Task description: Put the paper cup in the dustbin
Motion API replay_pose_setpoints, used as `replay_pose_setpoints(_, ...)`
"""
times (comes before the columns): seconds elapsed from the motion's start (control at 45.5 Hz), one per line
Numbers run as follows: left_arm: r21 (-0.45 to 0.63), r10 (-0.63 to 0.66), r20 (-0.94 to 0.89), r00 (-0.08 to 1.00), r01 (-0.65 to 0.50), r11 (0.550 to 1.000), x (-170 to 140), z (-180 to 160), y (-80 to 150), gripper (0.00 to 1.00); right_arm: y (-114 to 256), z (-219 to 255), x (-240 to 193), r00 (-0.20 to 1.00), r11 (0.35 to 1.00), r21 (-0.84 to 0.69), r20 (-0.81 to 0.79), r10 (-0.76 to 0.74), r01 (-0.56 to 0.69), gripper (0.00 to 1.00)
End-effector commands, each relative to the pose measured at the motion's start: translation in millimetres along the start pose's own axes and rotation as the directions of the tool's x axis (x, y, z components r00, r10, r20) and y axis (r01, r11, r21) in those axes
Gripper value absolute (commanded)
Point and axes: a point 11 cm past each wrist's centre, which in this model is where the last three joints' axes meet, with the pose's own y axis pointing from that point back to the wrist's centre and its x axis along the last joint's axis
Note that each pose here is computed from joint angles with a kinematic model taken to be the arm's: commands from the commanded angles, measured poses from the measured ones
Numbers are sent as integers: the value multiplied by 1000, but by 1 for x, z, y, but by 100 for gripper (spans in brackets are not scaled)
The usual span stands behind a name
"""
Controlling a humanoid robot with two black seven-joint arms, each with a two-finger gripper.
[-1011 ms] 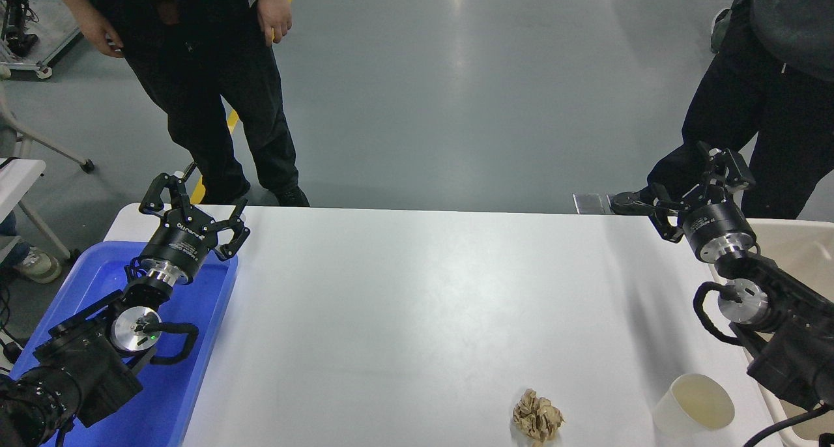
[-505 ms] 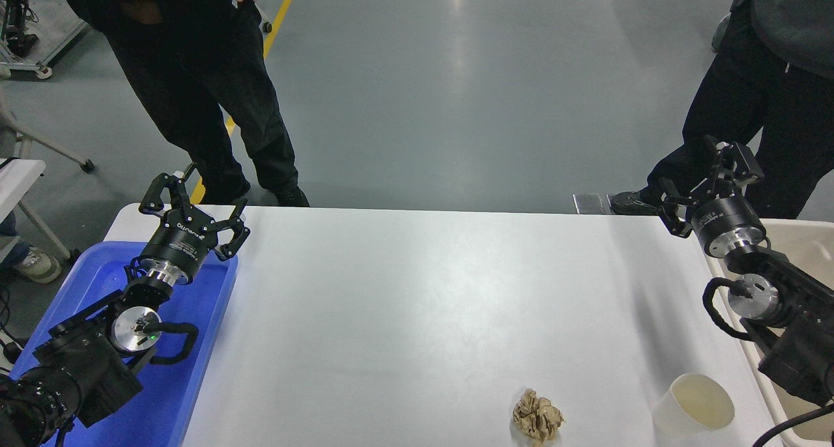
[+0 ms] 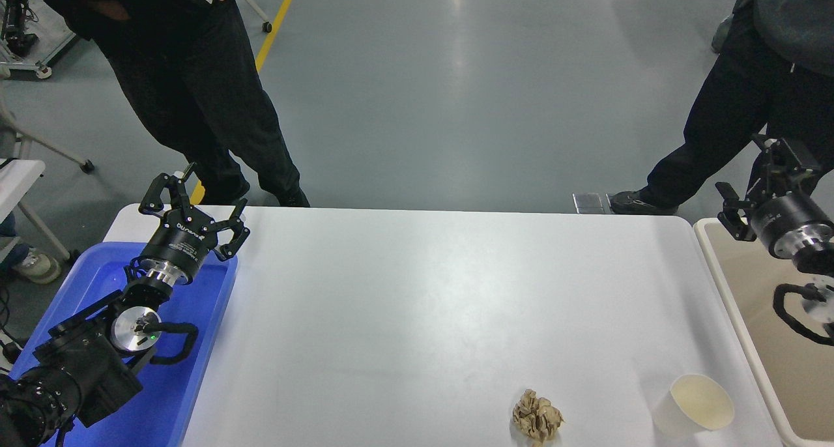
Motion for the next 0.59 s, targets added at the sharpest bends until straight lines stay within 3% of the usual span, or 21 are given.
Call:
replay_pose_setpoints(0.0, 0, 0, 1, 1000, 0, 1000, 0, 0, 0, 100, 11, -27, 40, 929, 992, -115, -358, -91, 53, 99)
replay_pose_setpoints(0.176, 1, -1, -1, 1000, 1, 1000, 0, -1, 0, 100, 11, -32, 38, 775, 952, -274, -570, -273, 134, 99)
replay_pose_setpoints(0.418, 0, 1, 0, 1000, -1, 1000, 0, 0, 0, 100, 7, -48, 32, 671, 928, -329, -650, -355, 172, 99)
replay_pose_setpoints(0.571, 0, 1, 0, 1000, -1, 1000, 0, 0, 0, 100, 19, -42, 11, 455, 848, -459, -715, -530, 266, 99)
